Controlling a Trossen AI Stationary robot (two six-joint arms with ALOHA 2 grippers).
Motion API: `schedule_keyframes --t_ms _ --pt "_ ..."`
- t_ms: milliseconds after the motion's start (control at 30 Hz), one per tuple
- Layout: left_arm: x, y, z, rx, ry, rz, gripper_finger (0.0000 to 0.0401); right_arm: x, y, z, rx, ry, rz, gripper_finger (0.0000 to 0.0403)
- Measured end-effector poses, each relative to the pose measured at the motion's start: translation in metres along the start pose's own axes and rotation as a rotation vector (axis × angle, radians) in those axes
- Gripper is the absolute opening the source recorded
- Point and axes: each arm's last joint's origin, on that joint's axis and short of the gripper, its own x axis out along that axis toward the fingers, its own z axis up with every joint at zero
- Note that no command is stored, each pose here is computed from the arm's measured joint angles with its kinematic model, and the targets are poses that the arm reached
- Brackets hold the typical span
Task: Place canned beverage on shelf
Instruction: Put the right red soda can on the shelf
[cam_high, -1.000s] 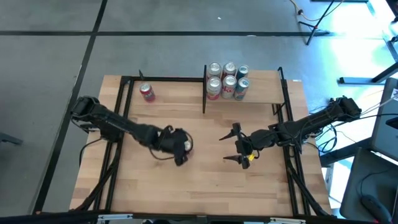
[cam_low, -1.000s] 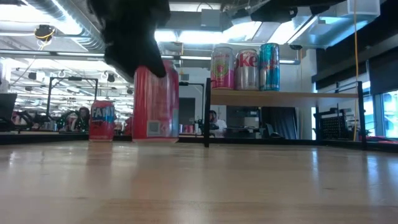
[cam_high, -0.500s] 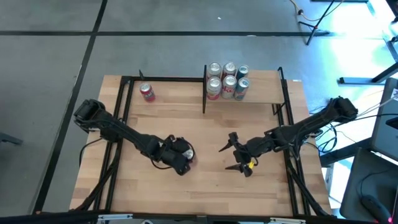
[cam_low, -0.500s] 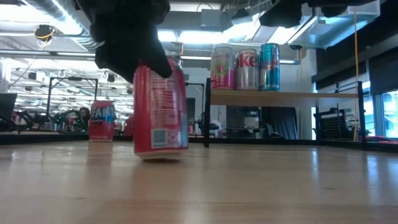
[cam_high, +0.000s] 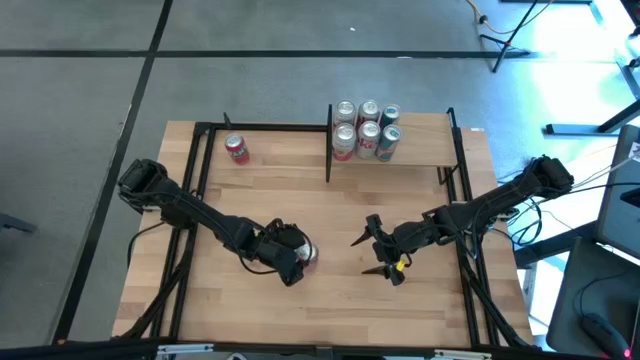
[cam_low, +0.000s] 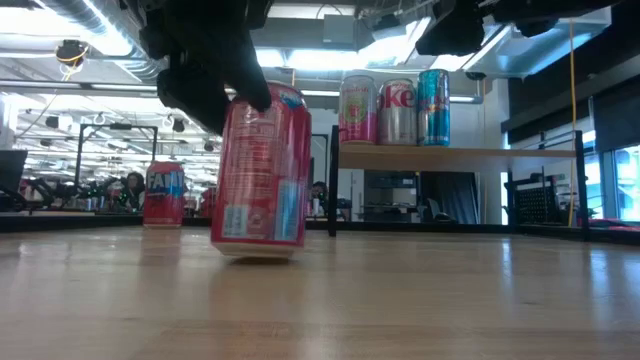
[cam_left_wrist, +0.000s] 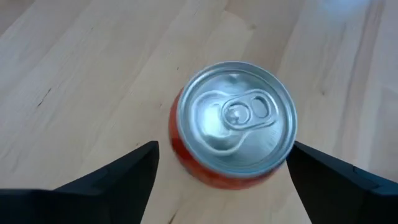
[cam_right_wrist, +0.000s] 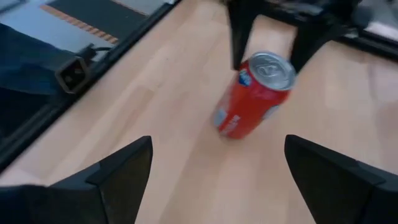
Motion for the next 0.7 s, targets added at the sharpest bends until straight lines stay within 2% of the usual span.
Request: schedule_keyframes --t_ms 233,400,533,700 --pt "-0.011 0.001 0.005 -0.003 -0.024 -0.023 0.0336 0.000 0.001 0.001 0.028 -0.008 0.038 0.0351" --pt "-0.026 0.001 0.004 0.046 -0.063 -0.005 0.0337 0.007 0.001 0.004 0.055 -0.056 0.033 0.0351" --pt "-0.040 0.005 -0.002 0.095 -0.117 0.106 0.0337 0.033 0.005 -0.003 0.053 -0.059 0.067 0.0351" --pt "-0.042 0.011 -0.013 0.112 -0.167 0.257 0.0337 0.078 0.011 -0.019 0.044 -0.110 0.079 0.0351"
